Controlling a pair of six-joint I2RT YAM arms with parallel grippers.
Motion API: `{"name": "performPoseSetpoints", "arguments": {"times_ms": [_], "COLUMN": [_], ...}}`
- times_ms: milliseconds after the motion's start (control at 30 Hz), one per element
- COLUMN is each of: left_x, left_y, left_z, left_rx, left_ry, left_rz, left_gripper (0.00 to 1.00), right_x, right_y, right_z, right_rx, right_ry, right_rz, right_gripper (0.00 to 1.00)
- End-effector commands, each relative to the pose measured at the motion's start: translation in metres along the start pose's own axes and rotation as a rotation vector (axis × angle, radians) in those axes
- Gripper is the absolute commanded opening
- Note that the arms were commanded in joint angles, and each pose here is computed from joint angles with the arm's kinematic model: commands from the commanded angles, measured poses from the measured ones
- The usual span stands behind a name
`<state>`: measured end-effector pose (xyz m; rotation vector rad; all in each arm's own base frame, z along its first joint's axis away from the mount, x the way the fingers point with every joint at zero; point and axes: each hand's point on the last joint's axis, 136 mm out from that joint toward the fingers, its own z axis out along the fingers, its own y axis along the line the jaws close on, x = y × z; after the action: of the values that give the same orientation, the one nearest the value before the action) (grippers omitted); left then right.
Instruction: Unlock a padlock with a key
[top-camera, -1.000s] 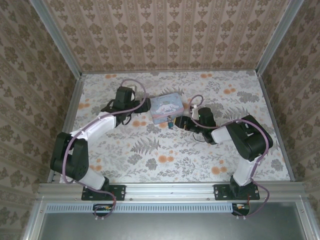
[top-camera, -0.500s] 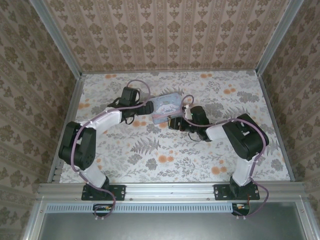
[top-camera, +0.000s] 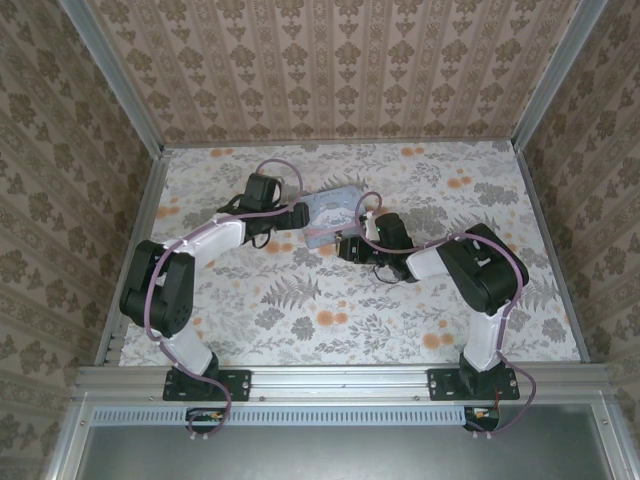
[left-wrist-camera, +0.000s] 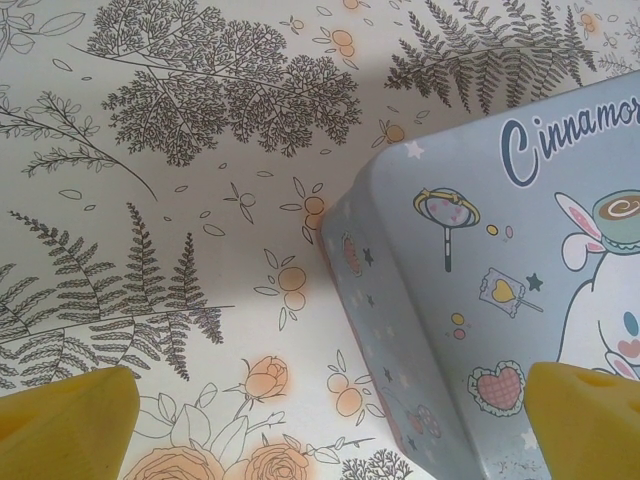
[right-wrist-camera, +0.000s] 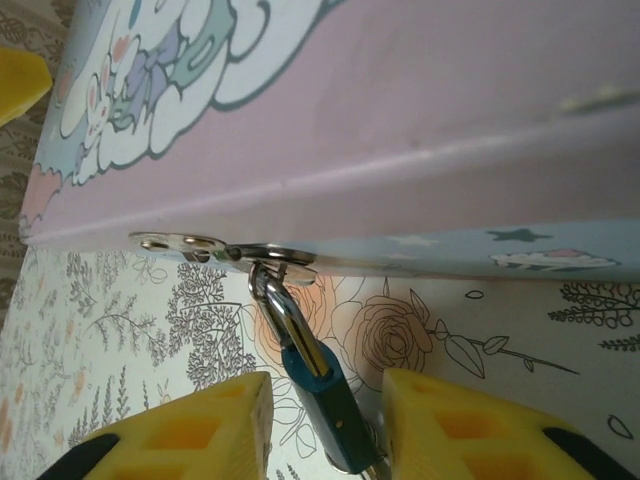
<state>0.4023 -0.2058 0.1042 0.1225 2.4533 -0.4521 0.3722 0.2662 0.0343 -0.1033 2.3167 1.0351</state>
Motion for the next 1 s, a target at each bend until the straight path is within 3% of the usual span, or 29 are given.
{"name": "performPoseSetpoints", "arguments": {"times_ms": [0, 167, 333, 633, 967], "left_x": [-0.007, -0.004, 0.000, 0.014, 0.037], "left_y": [-0.006, -0.017, -0.025, -0.025, -0.022], "left_z": [0.000, -0.003, -0.006, 0.001, 0.017], "left_rx": [0.016, 0.032, 0.011, -0.173, -0.215], "left_ry": [-0.007, -0.009, -0.001, 0.038, 0.095], "left_rz": [-0.007, 0.016, 0.086, 0.208, 0.225], "left_gripper": [1.00, 1.00, 1.00, 1.00, 1.00], "right_x": [0.011, 0.011, 0.007, 0.003, 0.001], "right_y": [-0.007, -0.008, -0.006, -0.009, -0.014], "right_z": [0.007, 0.003, -0.002, -0.011, -0.018], "right_rx": [0.020, 0.030, 0.036, 0.042, 0.047], "right_ry": [0.031, 0.027, 0.014, -0.016, -0.063], "right_rz": [0.009, 0.008, 0.012, 0.072, 0.169], "right_gripper": [0.26, 0.08, 0.00, 0.00, 0.00]}}
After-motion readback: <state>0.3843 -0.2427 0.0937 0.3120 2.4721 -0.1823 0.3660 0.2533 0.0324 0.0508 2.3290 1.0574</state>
